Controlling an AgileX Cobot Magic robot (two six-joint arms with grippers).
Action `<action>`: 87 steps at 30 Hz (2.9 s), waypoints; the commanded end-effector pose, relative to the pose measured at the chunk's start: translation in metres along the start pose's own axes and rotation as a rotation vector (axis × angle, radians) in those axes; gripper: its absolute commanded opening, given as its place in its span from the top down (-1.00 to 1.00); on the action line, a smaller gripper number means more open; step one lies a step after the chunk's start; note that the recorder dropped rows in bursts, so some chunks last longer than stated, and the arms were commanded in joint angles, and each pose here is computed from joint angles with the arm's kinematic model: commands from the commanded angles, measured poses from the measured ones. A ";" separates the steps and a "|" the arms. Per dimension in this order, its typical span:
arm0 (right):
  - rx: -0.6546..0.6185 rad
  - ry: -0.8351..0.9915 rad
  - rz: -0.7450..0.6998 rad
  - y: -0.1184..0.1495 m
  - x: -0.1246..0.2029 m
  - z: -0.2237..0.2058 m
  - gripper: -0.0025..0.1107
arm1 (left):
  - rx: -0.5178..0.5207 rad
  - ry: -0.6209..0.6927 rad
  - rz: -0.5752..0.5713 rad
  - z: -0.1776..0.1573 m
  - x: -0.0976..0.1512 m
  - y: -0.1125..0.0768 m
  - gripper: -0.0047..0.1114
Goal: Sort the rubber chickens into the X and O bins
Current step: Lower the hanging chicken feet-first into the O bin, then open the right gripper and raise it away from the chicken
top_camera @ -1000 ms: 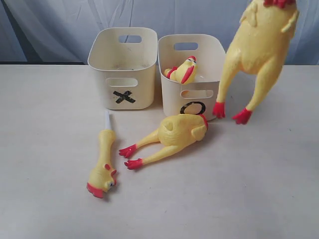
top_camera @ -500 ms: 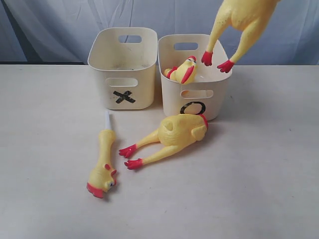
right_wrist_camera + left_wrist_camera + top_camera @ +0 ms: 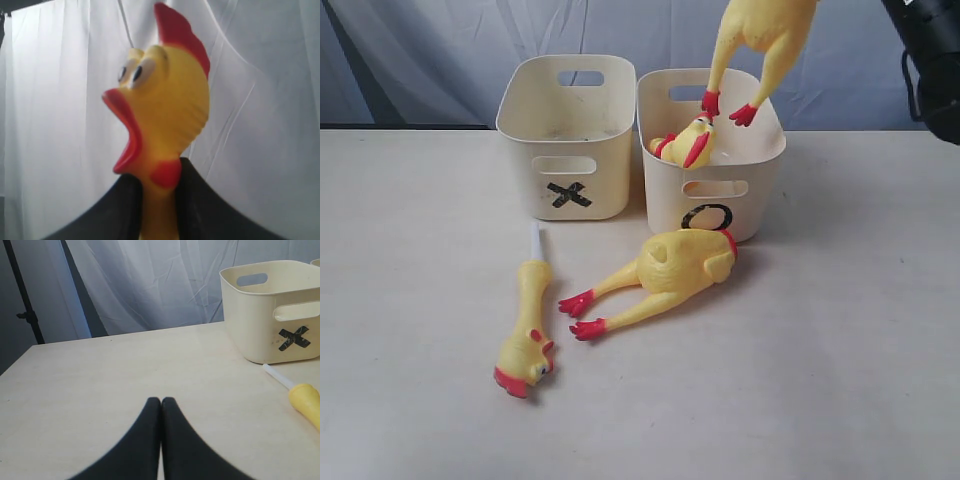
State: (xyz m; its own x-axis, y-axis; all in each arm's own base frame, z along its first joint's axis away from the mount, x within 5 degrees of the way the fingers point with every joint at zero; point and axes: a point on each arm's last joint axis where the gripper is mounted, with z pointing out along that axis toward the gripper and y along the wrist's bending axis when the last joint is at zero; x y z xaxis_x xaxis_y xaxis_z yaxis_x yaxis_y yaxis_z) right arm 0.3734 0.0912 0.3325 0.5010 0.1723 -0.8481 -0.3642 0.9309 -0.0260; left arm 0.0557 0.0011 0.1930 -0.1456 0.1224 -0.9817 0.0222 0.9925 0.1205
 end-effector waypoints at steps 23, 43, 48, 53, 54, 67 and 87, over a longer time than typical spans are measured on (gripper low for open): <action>-0.024 0.258 -0.048 -0.001 0.044 0.000 0.97 | 0.008 -0.003 -0.001 0.000 0.001 -0.001 0.92; -0.055 0.524 -0.040 0.013 0.062 0.040 0.97 | 0.008 -0.003 -0.001 0.000 0.001 -0.001 0.92; -0.077 0.550 -0.033 0.024 0.077 0.046 0.97 | 0.008 -0.003 -0.001 0.000 0.001 -0.001 0.92; -0.084 0.590 -0.029 0.029 0.094 0.046 0.97 | 0.008 -0.003 -0.001 0.000 0.001 -0.001 0.92; -0.084 0.596 -0.028 0.029 0.097 0.045 0.97 | 0.008 -0.003 -0.001 0.000 0.001 -0.001 0.92; -0.085 0.654 -0.028 0.029 0.122 0.038 0.96 | 0.008 -0.003 -0.001 0.000 0.001 -0.001 0.92; -0.067 0.659 -0.008 0.028 0.126 0.037 0.07 | 0.008 -0.003 -0.001 0.000 0.001 -0.001 0.92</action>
State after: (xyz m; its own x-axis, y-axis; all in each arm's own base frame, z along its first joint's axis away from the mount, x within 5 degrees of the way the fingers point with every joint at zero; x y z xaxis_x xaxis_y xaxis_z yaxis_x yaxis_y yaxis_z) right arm 0.4556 0.1504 0.2449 -0.0678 -0.1024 -0.9924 -0.4284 0.9014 -0.0637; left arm 0.0557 0.0011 0.1930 -0.1456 0.1224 -0.9817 0.0222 0.9925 0.1205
